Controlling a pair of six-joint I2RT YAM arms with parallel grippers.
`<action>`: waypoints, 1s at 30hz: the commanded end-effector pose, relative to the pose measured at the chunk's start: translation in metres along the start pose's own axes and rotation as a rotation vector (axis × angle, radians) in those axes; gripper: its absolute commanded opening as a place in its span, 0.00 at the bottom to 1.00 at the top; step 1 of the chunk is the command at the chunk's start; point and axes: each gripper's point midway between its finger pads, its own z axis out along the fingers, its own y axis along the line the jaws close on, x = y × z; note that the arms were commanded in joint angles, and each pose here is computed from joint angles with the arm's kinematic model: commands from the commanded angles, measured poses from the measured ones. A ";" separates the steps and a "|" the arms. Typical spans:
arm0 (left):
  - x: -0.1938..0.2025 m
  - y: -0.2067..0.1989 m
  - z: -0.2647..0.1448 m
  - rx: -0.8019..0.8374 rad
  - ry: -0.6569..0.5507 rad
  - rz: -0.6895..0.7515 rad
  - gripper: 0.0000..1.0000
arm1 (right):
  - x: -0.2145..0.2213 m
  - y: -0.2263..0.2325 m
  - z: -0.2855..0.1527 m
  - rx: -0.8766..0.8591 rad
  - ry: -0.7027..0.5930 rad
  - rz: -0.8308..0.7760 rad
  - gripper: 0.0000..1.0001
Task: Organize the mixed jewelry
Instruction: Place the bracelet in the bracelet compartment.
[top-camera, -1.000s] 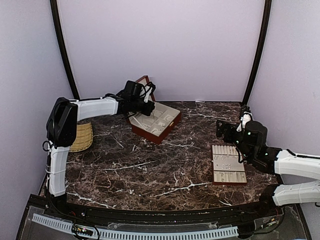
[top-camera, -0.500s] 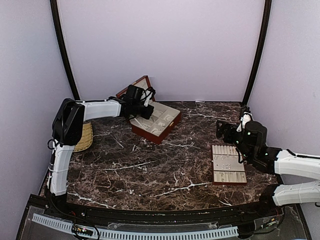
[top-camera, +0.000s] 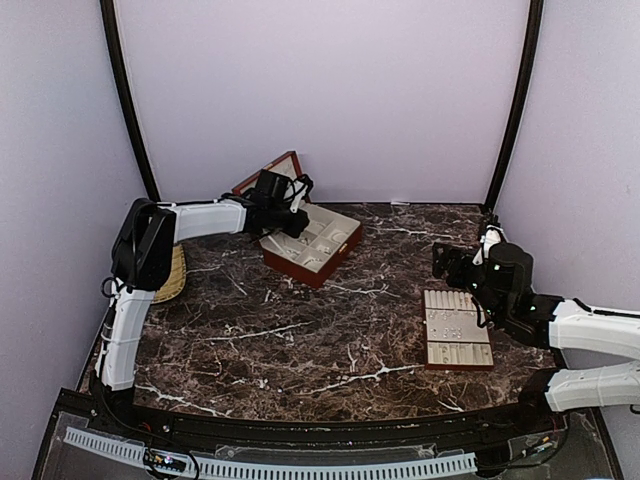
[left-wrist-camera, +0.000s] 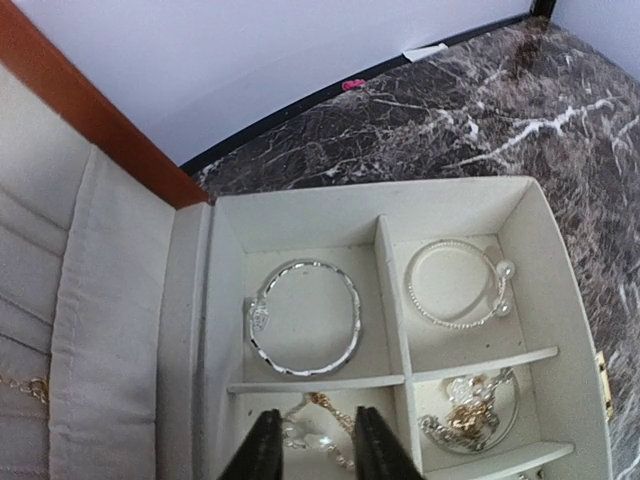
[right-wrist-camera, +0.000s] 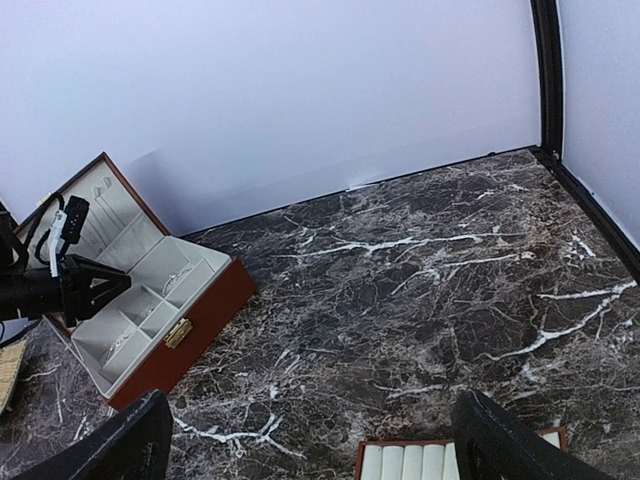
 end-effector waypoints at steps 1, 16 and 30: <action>-0.016 0.003 -0.007 0.001 -0.023 -0.007 0.35 | -0.006 -0.004 -0.001 0.017 -0.022 0.016 0.99; -0.067 -0.027 -0.095 0.183 -0.150 -0.084 0.63 | -0.012 -0.006 -0.008 0.015 -0.040 0.004 0.98; 0.039 -0.033 -0.208 0.159 -0.007 -0.240 0.64 | -0.006 0.035 0.002 -0.149 0.034 -0.098 0.98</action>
